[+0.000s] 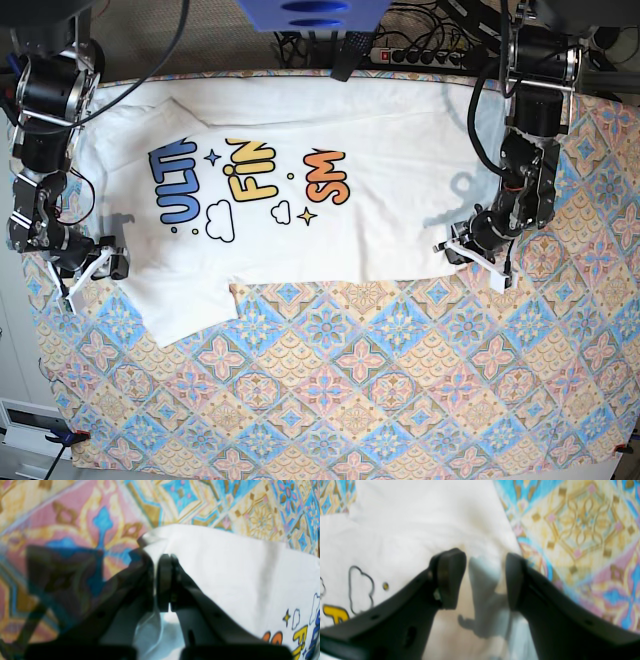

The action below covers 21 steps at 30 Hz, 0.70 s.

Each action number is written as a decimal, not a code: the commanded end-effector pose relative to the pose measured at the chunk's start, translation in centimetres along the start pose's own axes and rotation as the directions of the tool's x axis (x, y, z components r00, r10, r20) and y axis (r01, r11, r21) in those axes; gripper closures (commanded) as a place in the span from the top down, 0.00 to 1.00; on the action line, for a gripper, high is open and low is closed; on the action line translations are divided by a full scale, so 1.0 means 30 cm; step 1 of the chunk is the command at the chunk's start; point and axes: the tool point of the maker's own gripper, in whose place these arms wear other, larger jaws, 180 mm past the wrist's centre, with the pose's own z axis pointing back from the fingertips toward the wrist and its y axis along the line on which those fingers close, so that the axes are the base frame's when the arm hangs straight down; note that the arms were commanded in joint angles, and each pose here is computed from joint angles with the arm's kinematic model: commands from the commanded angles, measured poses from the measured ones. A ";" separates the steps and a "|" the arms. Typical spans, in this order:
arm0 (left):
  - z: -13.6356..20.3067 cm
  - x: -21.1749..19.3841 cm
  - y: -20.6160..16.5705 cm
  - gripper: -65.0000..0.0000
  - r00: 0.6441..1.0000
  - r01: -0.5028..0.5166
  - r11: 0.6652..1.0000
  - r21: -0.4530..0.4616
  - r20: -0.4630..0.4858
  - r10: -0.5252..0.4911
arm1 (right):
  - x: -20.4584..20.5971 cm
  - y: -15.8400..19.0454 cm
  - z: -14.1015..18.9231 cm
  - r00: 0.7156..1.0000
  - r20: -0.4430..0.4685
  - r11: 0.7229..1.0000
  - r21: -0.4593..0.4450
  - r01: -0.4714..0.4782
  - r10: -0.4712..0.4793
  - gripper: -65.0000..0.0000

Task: Fold the T-shirt properly
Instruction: 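Move both grippers to the folded edge and grasp it, then fold the grasped edge over toward the collar with both grippers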

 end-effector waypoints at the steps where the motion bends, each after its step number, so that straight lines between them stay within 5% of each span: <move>1: 0.019 0.012 0.011 0.00 1.000 0.019 1.000 0.011 0.001 -0.019 | 0.091 -0.023 0.020 0.998 0.069 1.000 -0.006 -0.008 0.008 0.43; 21: 0.094 -0.010 0.074 0.00 0.999 -0.020 0.999 0.034 0.047 0.019 | 0.004 -0.063 -0.054 0.988 0.123 0.995 -0.014 0.096 -0.093 0.44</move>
